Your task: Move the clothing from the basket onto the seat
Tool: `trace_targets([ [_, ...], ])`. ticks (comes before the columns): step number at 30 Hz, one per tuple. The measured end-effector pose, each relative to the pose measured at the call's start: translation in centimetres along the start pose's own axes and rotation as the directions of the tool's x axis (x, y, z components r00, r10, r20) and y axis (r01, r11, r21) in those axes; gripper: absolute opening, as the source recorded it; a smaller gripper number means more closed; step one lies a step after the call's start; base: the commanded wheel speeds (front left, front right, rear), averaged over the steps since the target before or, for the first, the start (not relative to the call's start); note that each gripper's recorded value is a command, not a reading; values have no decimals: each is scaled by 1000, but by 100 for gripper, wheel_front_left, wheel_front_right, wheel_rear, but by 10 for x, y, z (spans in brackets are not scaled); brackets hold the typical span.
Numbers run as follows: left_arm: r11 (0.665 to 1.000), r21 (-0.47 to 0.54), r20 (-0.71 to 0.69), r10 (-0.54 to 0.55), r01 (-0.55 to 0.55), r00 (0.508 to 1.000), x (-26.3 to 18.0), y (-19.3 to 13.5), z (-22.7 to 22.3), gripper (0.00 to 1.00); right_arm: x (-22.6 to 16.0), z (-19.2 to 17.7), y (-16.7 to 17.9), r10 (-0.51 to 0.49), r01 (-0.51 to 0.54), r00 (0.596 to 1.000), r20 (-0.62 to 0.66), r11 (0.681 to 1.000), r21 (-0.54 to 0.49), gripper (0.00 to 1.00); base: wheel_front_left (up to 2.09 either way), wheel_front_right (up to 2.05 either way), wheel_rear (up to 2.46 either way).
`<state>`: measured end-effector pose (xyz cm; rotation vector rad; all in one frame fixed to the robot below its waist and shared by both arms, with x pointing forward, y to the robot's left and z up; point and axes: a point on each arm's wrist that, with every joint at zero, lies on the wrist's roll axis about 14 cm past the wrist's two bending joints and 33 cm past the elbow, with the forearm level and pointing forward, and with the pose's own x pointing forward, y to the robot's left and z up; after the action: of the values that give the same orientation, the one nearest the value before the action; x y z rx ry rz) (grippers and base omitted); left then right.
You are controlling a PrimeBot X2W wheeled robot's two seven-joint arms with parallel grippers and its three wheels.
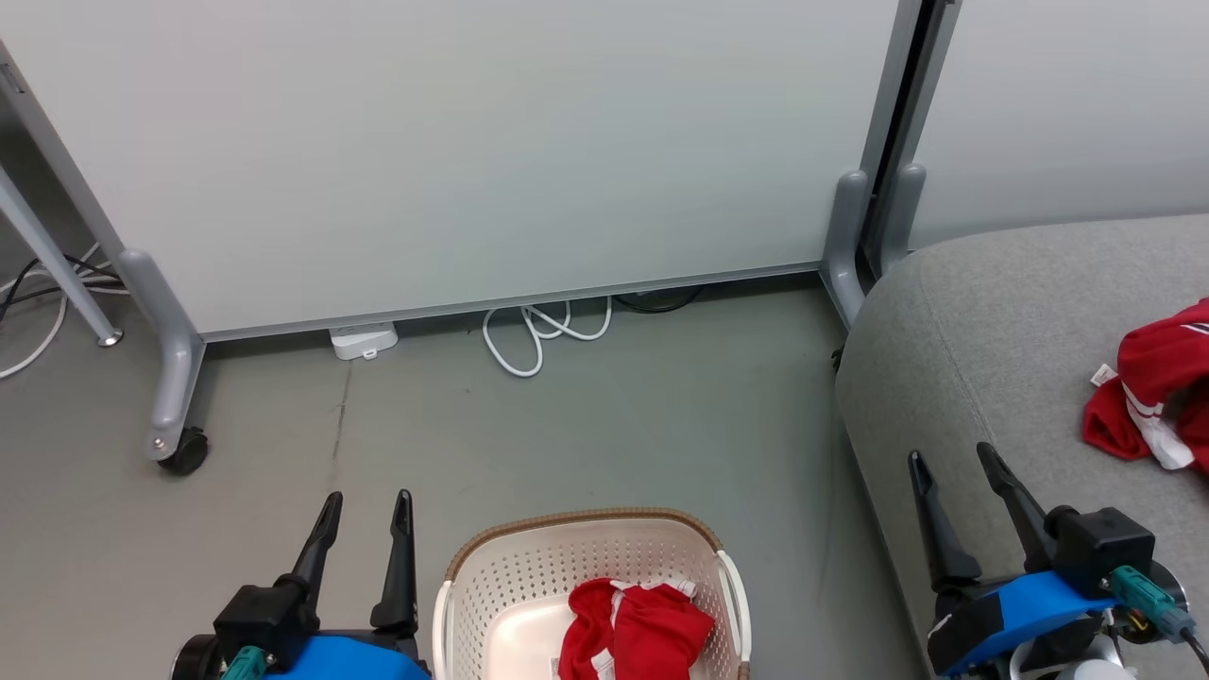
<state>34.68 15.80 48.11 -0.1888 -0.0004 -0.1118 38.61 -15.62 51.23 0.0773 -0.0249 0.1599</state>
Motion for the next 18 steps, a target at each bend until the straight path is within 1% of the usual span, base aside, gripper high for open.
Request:
trace_targets([
  [6,998,3,10,57,-57,998,-7,18,3,100,1,1,10,23,-23,1000,0,1000,5,100,0,0,0],
  [8,998,3,9,67,-67,998,-8,21,3,100,0,-1,12,24,-24,1000,-9,999,22,100,0,0,0],
  [18,998,6,-1,69,-69,998,-7,22,0,100,-3,-9,14,22,-21,999,-37,999,36,100,0,0,0],
])
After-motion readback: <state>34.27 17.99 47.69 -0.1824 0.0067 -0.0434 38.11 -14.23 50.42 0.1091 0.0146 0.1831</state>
